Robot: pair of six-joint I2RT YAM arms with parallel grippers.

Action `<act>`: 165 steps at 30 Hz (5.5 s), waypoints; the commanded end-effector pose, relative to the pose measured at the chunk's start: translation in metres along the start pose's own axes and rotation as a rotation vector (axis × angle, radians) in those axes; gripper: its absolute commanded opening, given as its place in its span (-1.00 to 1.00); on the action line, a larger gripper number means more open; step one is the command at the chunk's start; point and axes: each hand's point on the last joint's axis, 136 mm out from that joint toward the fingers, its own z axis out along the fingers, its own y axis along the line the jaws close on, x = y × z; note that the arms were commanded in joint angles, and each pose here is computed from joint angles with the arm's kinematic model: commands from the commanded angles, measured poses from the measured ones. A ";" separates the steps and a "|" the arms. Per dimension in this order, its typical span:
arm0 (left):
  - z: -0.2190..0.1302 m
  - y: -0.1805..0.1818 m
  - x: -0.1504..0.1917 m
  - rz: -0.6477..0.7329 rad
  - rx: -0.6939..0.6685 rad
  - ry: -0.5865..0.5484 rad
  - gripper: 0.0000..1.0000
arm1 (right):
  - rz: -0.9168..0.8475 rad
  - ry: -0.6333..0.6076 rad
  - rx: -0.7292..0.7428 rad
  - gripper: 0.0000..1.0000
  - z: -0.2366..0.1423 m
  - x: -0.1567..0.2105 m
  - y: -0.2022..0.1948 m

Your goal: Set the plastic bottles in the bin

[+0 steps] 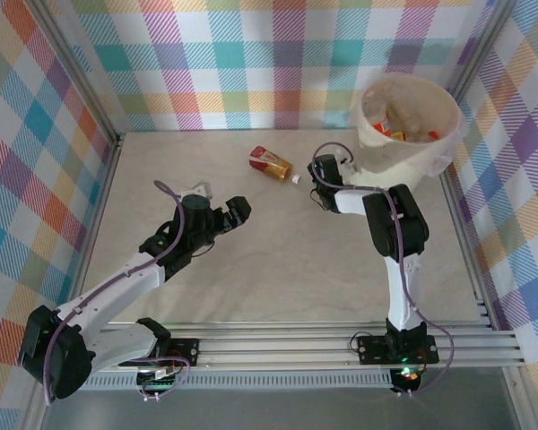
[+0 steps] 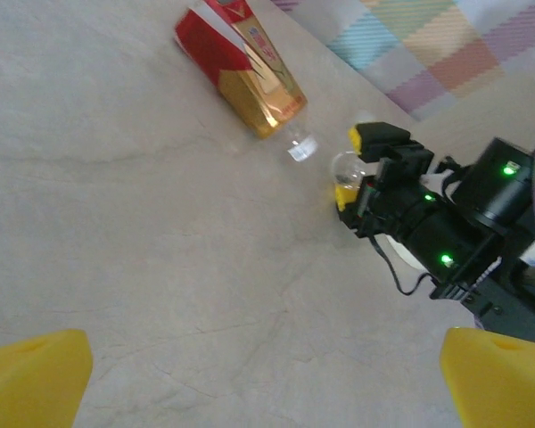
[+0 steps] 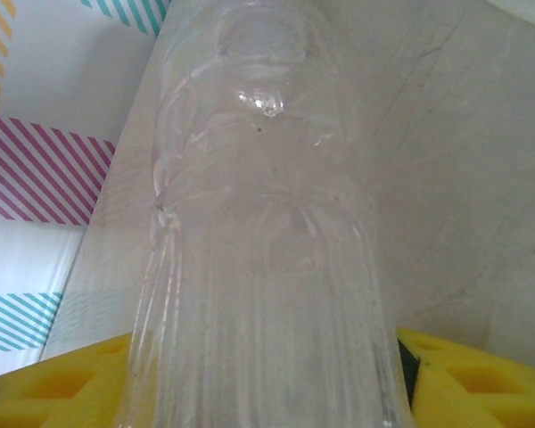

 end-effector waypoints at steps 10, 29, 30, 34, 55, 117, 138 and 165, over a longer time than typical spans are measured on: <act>0.019 -0.060 0.015 0.110 0.251 0.118 1.00 | -0.365 0.083 -0.144 -0.04 -0.103 -0.004 0.021; 0.046 -0.080 0.024 0.049 0.268 0.157 1.00 | -0.924 0.150 -0.511 -0.16 -0.269 -0.020 0.082; 0.047 -0.082 0.025 0.048 0.268 0.158 1.00 | -0.945 0.122 -0.526 -0.17 -0.278 -0.026 0.087; 0.051 -0.086 0.026 0.049 0.263 0.162 1.00 | -1.032 0.041 -0.586 -0.18 -0.313 -0.047 0.107; 0.060 -0.087 0.033 0.050 0.234 0.181 1.00 | -1.040 -0.246 -0.500 -0.25 -0.355 -0.204 0.135; 0.031 0.047 0.002 -0.127 -0.207 -0.038 1.00 | -1.176 0.336 -0.720 0.99 -0.230 -0.032 0.166; 0.041 0.068 -0.011 -0.100 -0.263 -0.076 1.00 | -1.569 0.533 -0.399 1.00 -0.020 0.086 0.113; 0.052 0.042 0.003 -0.040 -0.083 0.003 1.00 | -1.634 0.519 -0.331 0.11 -0.006 0.117 0.120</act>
